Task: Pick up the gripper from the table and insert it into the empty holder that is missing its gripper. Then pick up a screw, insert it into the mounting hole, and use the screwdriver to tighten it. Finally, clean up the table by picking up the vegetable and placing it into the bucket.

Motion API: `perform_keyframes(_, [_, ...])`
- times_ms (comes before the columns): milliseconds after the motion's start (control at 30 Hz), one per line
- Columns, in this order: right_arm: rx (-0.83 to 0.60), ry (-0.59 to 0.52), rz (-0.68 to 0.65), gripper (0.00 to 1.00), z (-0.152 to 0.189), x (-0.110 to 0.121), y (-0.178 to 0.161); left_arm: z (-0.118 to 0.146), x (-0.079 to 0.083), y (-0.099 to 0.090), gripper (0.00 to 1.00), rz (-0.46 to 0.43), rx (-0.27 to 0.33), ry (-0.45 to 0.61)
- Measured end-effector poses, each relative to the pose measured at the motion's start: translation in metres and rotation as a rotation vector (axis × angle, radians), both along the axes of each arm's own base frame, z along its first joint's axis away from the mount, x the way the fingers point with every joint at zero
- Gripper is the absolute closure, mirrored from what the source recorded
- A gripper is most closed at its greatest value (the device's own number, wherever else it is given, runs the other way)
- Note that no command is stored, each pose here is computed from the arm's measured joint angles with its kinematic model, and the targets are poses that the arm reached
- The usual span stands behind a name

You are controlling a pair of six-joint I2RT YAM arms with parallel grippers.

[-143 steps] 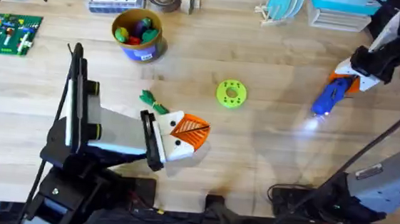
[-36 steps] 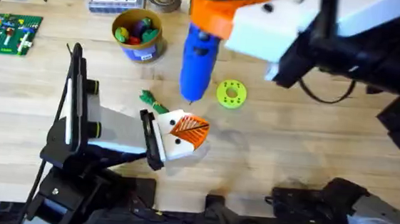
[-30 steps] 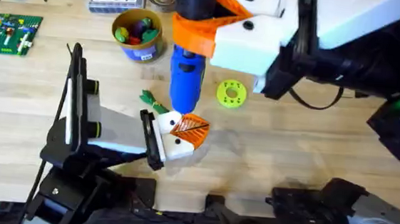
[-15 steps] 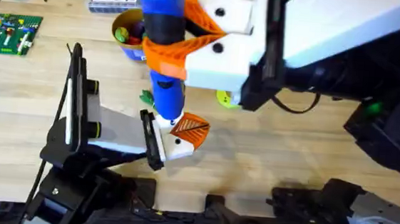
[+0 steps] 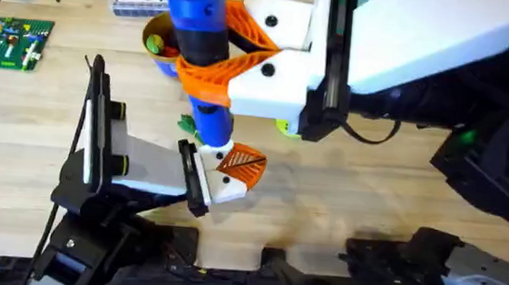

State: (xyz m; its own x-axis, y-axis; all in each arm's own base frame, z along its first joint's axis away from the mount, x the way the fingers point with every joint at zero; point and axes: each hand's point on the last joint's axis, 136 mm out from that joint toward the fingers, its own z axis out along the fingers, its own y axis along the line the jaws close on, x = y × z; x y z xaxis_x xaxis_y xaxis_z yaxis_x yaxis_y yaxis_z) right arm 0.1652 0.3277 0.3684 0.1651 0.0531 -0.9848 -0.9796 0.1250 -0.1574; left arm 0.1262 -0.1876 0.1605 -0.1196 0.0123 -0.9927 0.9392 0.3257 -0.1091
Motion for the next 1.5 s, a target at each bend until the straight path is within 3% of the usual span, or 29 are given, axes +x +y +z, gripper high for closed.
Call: perform_keyframes(1500, [-0.036, 0.025, 0.023, 0.980, -0.008, -0.011, 0.001, 0.000, 0.000, 0.000, 0.997, 0.000, 0.000, 0.000])
